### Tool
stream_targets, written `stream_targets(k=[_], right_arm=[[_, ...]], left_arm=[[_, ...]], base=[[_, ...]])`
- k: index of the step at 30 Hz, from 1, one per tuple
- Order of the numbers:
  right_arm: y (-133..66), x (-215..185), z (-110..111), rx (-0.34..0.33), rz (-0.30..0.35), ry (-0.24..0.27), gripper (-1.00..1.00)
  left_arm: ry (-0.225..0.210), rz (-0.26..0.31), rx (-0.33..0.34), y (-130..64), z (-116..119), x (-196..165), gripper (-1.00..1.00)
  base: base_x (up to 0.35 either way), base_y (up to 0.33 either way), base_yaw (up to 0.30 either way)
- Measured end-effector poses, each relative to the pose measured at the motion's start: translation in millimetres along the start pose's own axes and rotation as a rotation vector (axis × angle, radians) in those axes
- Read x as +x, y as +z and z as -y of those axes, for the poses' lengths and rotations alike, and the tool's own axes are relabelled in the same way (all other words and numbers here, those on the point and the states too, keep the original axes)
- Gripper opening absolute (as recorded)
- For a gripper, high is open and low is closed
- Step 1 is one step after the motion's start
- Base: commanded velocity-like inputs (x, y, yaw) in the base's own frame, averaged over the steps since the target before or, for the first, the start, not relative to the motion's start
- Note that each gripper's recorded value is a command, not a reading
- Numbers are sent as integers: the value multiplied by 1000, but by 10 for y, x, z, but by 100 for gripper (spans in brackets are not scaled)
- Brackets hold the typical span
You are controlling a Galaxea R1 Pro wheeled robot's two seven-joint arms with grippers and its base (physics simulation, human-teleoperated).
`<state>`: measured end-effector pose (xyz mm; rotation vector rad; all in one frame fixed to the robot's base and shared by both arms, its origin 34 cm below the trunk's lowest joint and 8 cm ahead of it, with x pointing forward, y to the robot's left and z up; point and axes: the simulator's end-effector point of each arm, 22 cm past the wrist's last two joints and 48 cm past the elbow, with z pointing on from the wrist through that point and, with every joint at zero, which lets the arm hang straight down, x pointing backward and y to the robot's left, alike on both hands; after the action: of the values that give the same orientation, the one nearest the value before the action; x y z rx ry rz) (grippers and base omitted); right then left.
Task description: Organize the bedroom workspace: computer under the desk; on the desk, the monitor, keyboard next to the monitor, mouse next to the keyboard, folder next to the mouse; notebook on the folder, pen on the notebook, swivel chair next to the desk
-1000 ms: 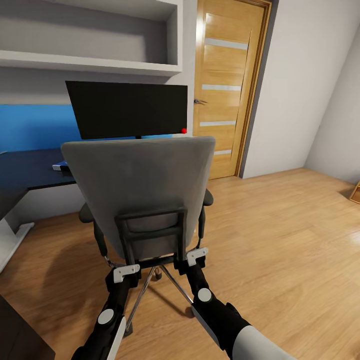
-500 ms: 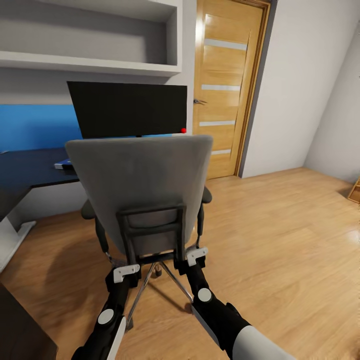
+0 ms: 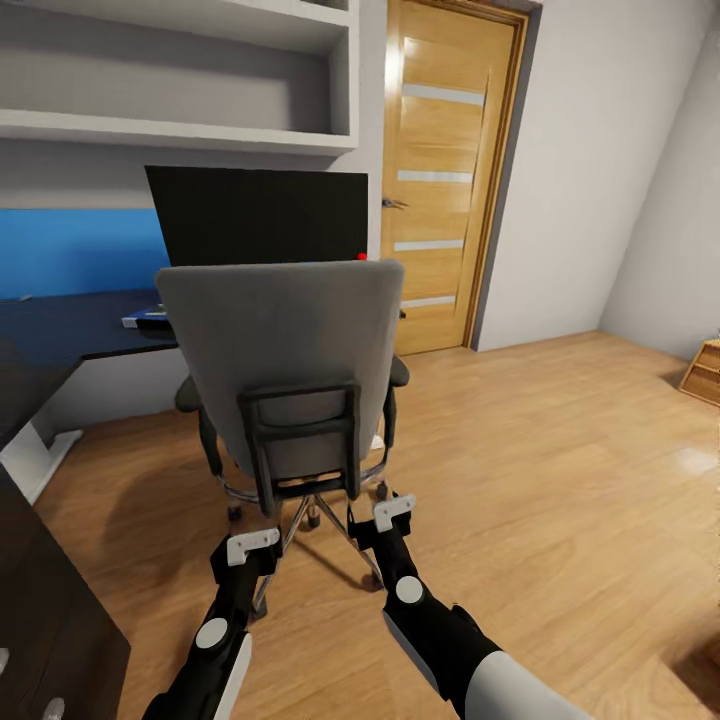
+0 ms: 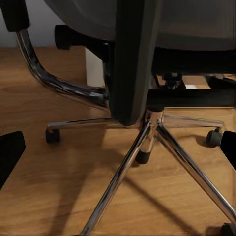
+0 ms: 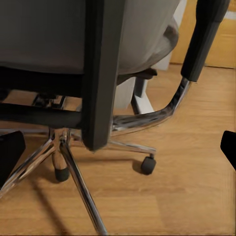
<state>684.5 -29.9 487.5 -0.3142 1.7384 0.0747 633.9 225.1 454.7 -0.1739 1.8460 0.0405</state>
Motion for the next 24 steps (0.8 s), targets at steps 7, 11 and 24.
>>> stream_targets(k=[7,11,24], right_arm=[[0,0,0,0,0,0,100],[0,2,1,0,-1,0,100],[-10,91,17,3,-19,-5,100]], left_arm=[[0,0,0,0,0,0,100],[0,0,0,0,0,0,100],[2,-19,2,-7,9,92,100]], base=[[-221,-9,0],[-217,-25,0],[-270,-104,0]])
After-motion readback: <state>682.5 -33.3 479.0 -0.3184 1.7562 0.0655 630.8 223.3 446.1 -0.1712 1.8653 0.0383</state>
